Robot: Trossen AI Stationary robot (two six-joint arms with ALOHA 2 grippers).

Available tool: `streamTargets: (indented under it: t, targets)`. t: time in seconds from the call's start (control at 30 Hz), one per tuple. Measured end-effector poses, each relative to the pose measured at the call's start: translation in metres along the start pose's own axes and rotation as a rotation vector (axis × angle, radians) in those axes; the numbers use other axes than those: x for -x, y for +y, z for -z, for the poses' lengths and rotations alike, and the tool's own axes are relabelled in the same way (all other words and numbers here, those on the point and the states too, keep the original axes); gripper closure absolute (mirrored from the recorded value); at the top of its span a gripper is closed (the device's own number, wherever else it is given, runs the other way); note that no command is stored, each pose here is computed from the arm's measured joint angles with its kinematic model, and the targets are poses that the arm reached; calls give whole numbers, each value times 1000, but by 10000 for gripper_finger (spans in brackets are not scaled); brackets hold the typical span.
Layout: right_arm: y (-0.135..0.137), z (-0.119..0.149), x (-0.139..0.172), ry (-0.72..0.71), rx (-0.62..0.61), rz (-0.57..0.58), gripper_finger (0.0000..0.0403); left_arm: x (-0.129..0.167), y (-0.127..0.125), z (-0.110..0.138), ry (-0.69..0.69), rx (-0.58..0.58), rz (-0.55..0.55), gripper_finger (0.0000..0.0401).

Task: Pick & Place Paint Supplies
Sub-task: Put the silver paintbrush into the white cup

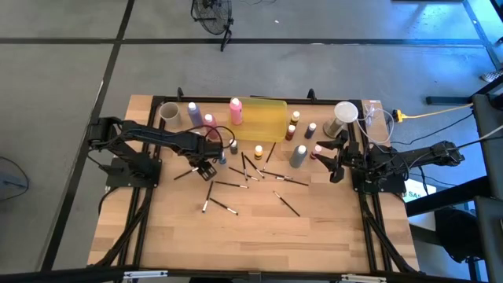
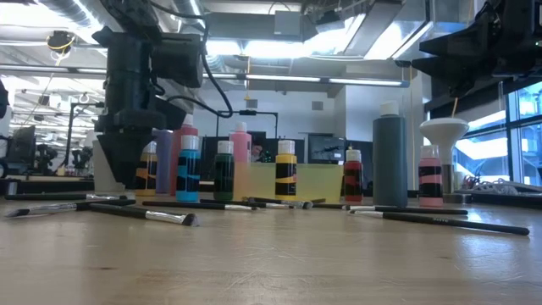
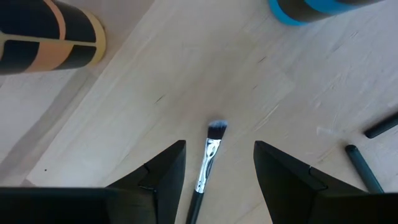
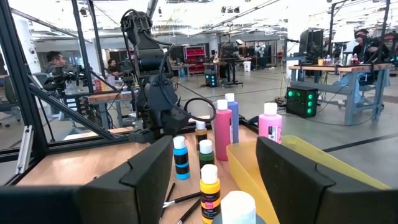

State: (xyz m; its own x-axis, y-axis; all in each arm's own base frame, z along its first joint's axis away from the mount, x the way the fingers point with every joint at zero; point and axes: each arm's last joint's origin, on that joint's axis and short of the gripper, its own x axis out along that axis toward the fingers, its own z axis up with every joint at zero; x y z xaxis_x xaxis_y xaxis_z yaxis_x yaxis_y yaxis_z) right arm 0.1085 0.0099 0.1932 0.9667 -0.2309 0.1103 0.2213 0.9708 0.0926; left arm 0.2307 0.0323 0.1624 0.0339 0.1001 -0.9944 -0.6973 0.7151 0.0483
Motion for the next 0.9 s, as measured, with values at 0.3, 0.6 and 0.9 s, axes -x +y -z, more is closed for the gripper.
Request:
streamTargets:
  t: [0.3,0.6,0.9]
  targets:
    - [0,0,0,0,0,-2,170,0,0,0,-2,27,2,217]
    - [0,0,0,0,0,-2,170,-16,5,7,17,51,43,217]
    - [0,0,0,0,0,-1,170,-17,5,6,12,43,43,217]
